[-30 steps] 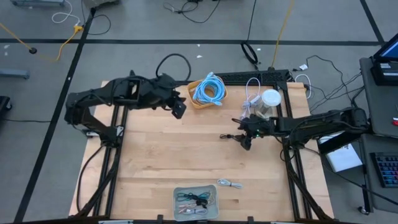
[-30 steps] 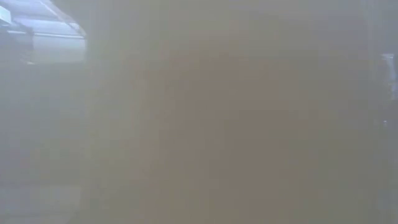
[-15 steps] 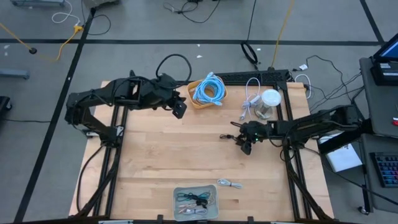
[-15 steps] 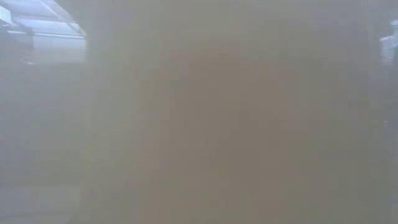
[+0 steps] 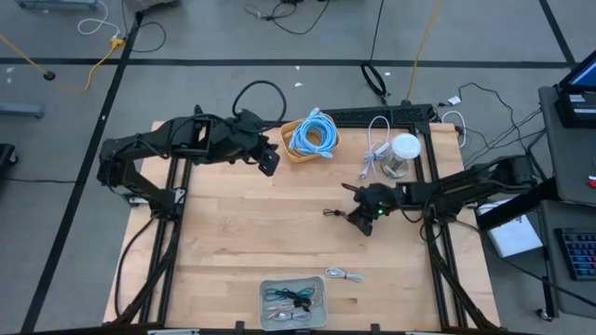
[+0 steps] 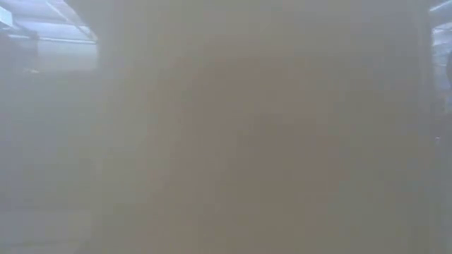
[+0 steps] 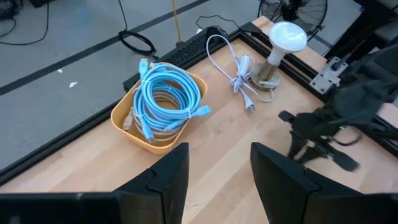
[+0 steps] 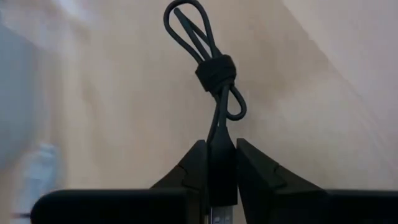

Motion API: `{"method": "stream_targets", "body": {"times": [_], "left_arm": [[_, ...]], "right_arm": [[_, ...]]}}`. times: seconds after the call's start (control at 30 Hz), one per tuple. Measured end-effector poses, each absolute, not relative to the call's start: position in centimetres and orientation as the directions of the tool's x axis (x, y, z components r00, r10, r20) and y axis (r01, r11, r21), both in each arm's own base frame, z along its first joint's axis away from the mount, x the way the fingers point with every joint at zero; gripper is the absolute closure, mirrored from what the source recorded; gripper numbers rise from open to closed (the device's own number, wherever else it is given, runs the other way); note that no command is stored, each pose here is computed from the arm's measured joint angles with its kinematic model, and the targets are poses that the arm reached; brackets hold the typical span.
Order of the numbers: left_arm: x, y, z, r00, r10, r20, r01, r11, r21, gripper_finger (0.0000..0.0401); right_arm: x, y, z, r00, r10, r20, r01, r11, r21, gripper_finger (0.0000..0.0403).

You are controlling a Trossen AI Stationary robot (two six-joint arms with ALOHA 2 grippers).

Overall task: Pick & Place USB Port
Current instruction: Put the black charger cable into the gray bin

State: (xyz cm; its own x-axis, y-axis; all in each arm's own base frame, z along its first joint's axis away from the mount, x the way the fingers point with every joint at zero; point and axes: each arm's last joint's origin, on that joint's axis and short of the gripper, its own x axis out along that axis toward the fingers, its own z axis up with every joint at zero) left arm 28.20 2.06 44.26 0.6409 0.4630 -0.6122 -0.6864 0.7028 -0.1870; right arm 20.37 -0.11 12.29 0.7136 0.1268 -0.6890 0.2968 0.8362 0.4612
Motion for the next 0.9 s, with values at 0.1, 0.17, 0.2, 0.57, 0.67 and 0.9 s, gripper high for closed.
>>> {"method": "stream_targets", "body": {"times": [0.1, 0.17, 0.2, 0.57, 0.67, 0.9], "left_arm": [[28.2, 2.1, 44.2, 0.634, 0.469, -0.614, -0.691, 0.700, -0.179, 0.0226], [28.2, 2.1, 44.2, 0.632, 0.473, -0.614, -0.694, 0.699, -0.176, 0.0226], [28.2, 2.1, 44.0, 0.629, 0.474, -0.617, -0.695, 0.698, -0.172, 0.0226], [28.6, 3.1, 41.3, 0.537, 0.511, -0.672, -0.751, 0.652, -0.103, 0.0226], [28.7, 3.7, 39.8, 0.484, 0.518, -0.705, -0.776, 0.626, -0.073, 0.0226], [28.3, 3.6, 34.0, 0.308, 0.468, -0.828, -0.777, 0.627, 0.065, 0.0227]], "right_arm": [[22.1, 0.9, 14.7, 0.771, 0.166, -0.615, 0.214, 0.842, 0.495, 0.0357], [23.3, 1.7, 16.6, 0.799, 0.190, -0.571, 0.157, 0.850, 0.503, 0.0357], [24.0, 2.1, 17.7, 0.812, 0.205, -0.546, 0.124, 0.854, 0.506, 0.0357], [27.5, 8.4, 25.7, 0.748, 0.349, -0.565, -0.095, 0.898, 0.429, 0.0357], [28.2, 10.0, 25.7, 0.717, 0.354, -0.600, -0.094, 0.903, 0.420, 0.0357], [30.8, 14.5, 27.0, 0.759, 0.297, -0.579, -0.042, 0.911, 0.411, 0.0357]]}}
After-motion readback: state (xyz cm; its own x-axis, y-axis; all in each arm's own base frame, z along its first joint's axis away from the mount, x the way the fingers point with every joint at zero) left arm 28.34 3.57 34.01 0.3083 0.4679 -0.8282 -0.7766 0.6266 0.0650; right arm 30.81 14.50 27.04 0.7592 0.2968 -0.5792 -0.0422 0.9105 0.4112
